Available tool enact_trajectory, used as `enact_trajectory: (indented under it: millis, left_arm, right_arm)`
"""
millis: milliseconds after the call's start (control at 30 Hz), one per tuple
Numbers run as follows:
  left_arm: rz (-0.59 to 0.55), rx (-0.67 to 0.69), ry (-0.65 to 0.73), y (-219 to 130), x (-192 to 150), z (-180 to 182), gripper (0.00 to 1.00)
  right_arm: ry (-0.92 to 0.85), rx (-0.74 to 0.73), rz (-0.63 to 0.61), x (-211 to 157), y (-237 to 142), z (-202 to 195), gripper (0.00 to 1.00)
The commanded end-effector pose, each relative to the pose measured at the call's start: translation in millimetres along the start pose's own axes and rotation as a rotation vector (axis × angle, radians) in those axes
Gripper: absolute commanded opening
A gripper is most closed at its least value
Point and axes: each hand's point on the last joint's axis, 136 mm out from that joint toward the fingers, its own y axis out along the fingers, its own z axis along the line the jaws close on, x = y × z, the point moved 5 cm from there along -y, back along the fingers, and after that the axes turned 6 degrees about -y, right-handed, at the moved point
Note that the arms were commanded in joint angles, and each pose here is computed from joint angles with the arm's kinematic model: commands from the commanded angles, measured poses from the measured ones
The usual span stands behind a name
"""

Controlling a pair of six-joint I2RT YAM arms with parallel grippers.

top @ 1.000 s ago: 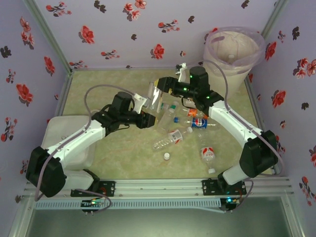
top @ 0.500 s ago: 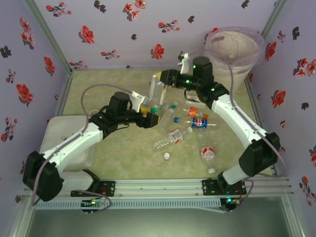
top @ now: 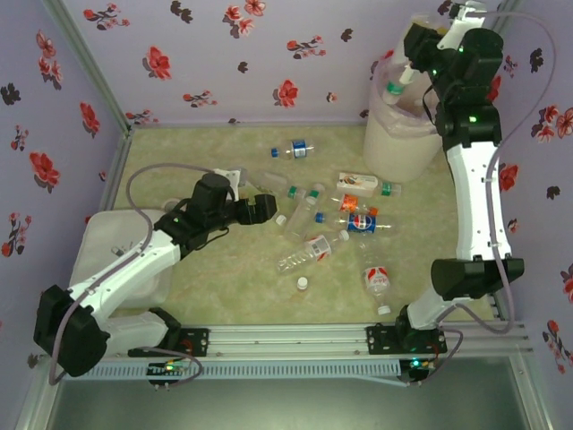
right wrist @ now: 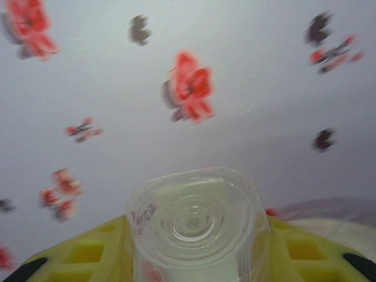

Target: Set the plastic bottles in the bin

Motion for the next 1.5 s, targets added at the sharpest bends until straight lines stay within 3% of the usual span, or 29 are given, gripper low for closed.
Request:
enact_trajectory:
  millis: [0, 200, 433, 700, 1000, 1067, 1233, 1467]
  left_arm:
    - [-0.013, 0.077, -0.140, 6, -7, 13, 1.00]
    - [0.002, 0.183, -0.121, 1, -15, 17, 1.00]
    - [-0.006, 0.215, -0.098, 1, -12, 9, 1.00]
    - [0.042, 0.262, -0.073, 21, -21, 1, 1.00]
    - [0.136, 0.208, 0.072, 39, -34, -23, 1.00]
    - [0.173, 0.186, 0.130, 41, -38, -29, 1.00]
    - [0.247, 0.156, 0.273, 40, -43, -39, 1.00]
    - [0.331, 0.097, 0.409, 36, -52, -44, 1.00]
  right_arm:
    - [-0.183, -0.256, -0.016, -5, 28, -32, 0.00]
    - [-0.265, -0.319, 0.166, -45, 82, -63, 0.00]
    - [-0.192, -0.281, 0.369, -126, 115, -78, 0.00]
    - [-0.131, -0.286, 0.494, -191, 128, -87, 0.00]
    - [-0.073, -0.307, 0.549, -216, 123, -98, 0.00]
    - [-0.072, -0.307, 0.554, -217, 121, -99, 0.10]
    - [-0.046, -0.308, 0.552, -209, 116, -105, 0.52]
    - [-0.028, -0.314, 0.550, -195, 109, -111, 0.81]
